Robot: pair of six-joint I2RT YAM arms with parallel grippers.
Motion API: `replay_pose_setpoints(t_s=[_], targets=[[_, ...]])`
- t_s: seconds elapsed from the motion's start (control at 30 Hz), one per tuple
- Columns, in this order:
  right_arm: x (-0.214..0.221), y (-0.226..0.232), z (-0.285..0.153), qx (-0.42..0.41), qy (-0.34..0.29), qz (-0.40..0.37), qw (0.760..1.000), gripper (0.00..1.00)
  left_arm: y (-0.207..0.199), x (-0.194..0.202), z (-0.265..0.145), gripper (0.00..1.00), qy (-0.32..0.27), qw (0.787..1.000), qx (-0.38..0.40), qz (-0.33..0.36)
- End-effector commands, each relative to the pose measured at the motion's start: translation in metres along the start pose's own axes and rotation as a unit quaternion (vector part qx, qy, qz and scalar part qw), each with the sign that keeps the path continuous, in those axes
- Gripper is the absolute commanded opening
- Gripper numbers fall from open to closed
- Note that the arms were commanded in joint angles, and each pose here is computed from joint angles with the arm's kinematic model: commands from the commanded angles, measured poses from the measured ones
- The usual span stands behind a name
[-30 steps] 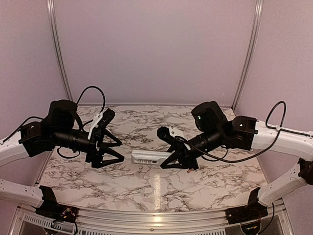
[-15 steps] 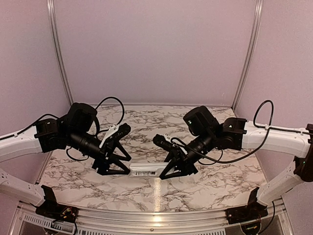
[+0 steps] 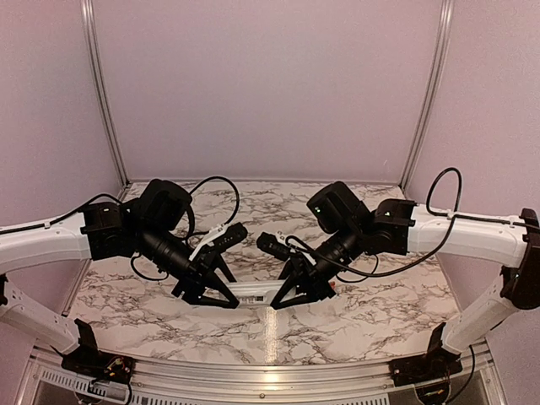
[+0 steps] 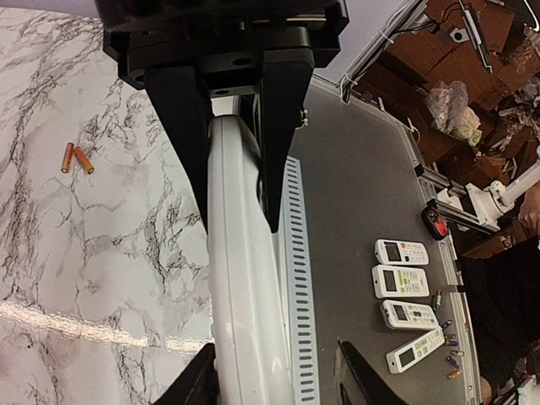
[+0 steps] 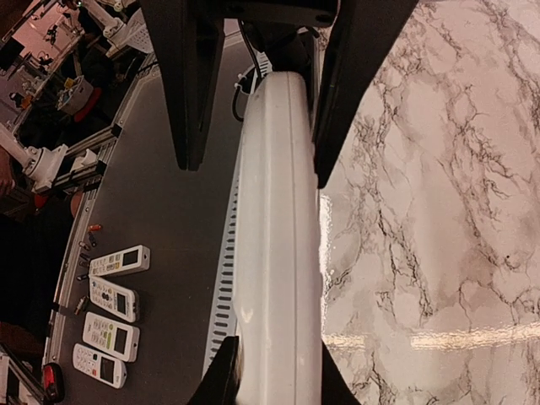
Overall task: Load the batteries into the remote control
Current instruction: Pass from the right arm to the left
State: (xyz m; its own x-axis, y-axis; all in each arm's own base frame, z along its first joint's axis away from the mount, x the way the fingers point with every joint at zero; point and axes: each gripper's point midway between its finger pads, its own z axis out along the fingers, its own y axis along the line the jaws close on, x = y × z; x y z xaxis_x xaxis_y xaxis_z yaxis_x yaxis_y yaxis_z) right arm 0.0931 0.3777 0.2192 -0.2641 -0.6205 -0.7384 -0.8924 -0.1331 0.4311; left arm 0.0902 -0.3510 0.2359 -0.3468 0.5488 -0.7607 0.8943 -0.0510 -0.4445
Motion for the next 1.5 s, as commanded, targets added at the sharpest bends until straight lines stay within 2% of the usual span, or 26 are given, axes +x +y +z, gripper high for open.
replay_pose_setpoints(t_s=[0.0,0.03,0.17,0.37,0.43,0.53,0.57,0.6,0.8,0.9,1.03,1.17,1.33,1.47], targets=[[-0.015,0.006,-0.005,-0.012,-0.010,-0.013,1.000,0.00,-0.003,-0.009,0.002,0.45,-0.006,1.000,0.007,0.001],[-0.015,0.006,-0.005,-0.013,-0.010,-0.012,1.000,0.00,-0.002,-0.009,0.003,0.45,-0.007,1.000,0.008,-0.001],[-0.018,0.008,-0.006,-0.014,-0.011,-0.015,1.000,0.00,-0.004,-0.005,0.005,0.31,-0.009,1.000,0.020,-0.008],[-0.023,0.009,-0.009,-0.012,-0.017,-0.024,0.999,0.01,-0.009,-0.004,0.005,0.17,-0.024,0.999,0.036,-0.030],[-0.027,0.009,-0.013,-0.003,-0.023,-0.030,0.999,0.14,-0.011,-0.007,0.003,0.11,-0.034,0.998,0.038,-0.030],[-0.040,0.004,-0.031,0.015,-0.052,-0.030,0.998,0.49,-0.011,-0.016,-0.006,0.08,-0.066,0.997,0.031,-0.028],[-0.047,0.003,-0.041,0.021,-0.069,-0.030,0.997,0.69,-0.011,-0.021,-0.010,0.08,-0.080,0.996,0.029,-0.025],[-0.053,0.002,-0.051,0.026,-0.087,-0.028,0.995,0.77,-0.010,-0.025,-0.014,0.08,-0.095,0.995,0.027,-0.031],[-0.092,-0.004,-0.108,0.058,-0.204,-0.017,0.977,0.87,-0.002,-0.052,-0.038,0.07,-0.191,0.981,0.003,-0.027],[-0.111,-0.001,-0.130,0.069,-0.263,-0.028,0.962,0.98,0.001,-0.068,-0.052,0.07,-0.252,0.967,-0.010,-0.019],[-0.132,-0.004,-0.150,0.096,-0.323,-0.024,0.941,0.99,-0.004,-0.087,-0.074,0.06,-0.326,0.945,-0.018,-0.010],[-0.137,-0.004,-0.151,0.070,-0.363,-0.010,0.929,0.99,-0.010,-0.099,-0.097,0.05,-0.403,0.915,-0.017,-0.012],[-0.141,-0.013,-0.150,0.061,-0.385,0.008,0.921,0.99,-0.014,-0.103,-0.118,0.04,-0.474,0.880,-0.001,-0.018],[-0.149,-0.014,-0.146,0.032,-0.389,0.022,0.920,0.99,-0.009,-0.100,-0.123,0.04,-0.502,0.864,0.000,-0.032]])
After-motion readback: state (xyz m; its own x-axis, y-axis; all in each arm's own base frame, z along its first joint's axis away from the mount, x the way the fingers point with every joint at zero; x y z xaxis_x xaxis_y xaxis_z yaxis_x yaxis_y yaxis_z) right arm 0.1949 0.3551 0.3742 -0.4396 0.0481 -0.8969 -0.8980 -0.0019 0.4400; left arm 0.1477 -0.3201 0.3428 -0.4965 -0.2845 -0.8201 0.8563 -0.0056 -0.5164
